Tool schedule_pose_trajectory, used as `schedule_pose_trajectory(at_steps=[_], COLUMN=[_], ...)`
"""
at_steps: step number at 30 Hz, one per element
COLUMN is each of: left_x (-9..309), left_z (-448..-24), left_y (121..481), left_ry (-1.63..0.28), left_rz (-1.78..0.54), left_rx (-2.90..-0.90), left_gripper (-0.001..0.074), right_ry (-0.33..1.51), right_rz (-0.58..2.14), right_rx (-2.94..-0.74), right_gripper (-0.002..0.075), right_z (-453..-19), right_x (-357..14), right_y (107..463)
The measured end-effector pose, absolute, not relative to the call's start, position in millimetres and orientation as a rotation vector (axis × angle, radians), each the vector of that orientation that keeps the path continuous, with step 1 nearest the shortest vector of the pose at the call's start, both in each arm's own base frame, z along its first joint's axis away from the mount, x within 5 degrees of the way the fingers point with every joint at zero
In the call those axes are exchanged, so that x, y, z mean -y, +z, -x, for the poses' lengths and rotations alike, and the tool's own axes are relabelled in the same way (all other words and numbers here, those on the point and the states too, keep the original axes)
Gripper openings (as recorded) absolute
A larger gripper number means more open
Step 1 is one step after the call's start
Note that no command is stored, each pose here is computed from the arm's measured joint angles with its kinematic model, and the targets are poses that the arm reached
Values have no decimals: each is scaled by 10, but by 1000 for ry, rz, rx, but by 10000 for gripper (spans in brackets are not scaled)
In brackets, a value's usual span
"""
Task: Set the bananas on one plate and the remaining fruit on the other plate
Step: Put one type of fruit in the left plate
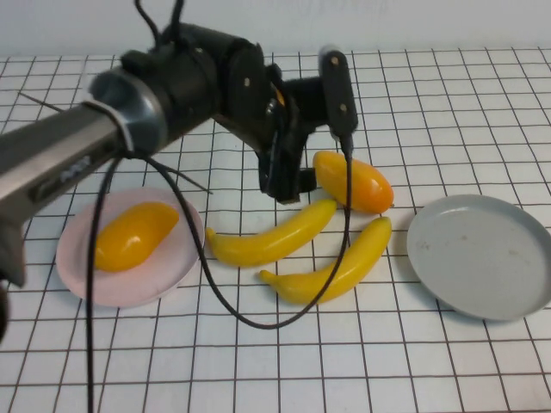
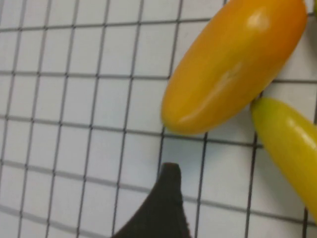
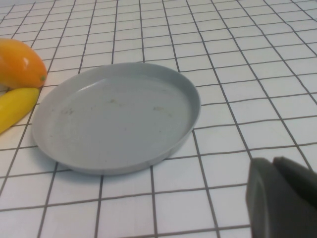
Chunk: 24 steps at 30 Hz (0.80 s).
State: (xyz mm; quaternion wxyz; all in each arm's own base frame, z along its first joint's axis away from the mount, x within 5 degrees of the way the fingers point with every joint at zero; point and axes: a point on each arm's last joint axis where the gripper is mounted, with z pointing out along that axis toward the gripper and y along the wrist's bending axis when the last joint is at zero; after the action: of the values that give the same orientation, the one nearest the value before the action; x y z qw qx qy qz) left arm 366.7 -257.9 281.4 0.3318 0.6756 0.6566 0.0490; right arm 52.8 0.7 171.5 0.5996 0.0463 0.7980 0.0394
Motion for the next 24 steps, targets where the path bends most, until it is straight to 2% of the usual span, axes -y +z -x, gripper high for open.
schedule_pose_trajectory(at_steps=[5,11,17,24], left_x=[2870,3038,3114,3044], left_z=[-3800,-3913,-4047,-4199], left_y=[2397,2144,2020,1941], left_ry=[-20,-81,-54,-83], left_rz=[-1906,-1975,-1929,-1826], left_rx=[-1589,-1465,-1438,-1471], left_gripper=[668,668,669,669], right_ry=[91,91,91,91], right_rz=[-107,-107,-107,-107], right_rx=[-1850,-1850,-1850,-1850], right_gripper=[-16,-16,-16,-16], right_z=[-528,-528,-528,-528], right_x=[-7,-7,-7,-7], right_y=[1715,1715,1715,1715])
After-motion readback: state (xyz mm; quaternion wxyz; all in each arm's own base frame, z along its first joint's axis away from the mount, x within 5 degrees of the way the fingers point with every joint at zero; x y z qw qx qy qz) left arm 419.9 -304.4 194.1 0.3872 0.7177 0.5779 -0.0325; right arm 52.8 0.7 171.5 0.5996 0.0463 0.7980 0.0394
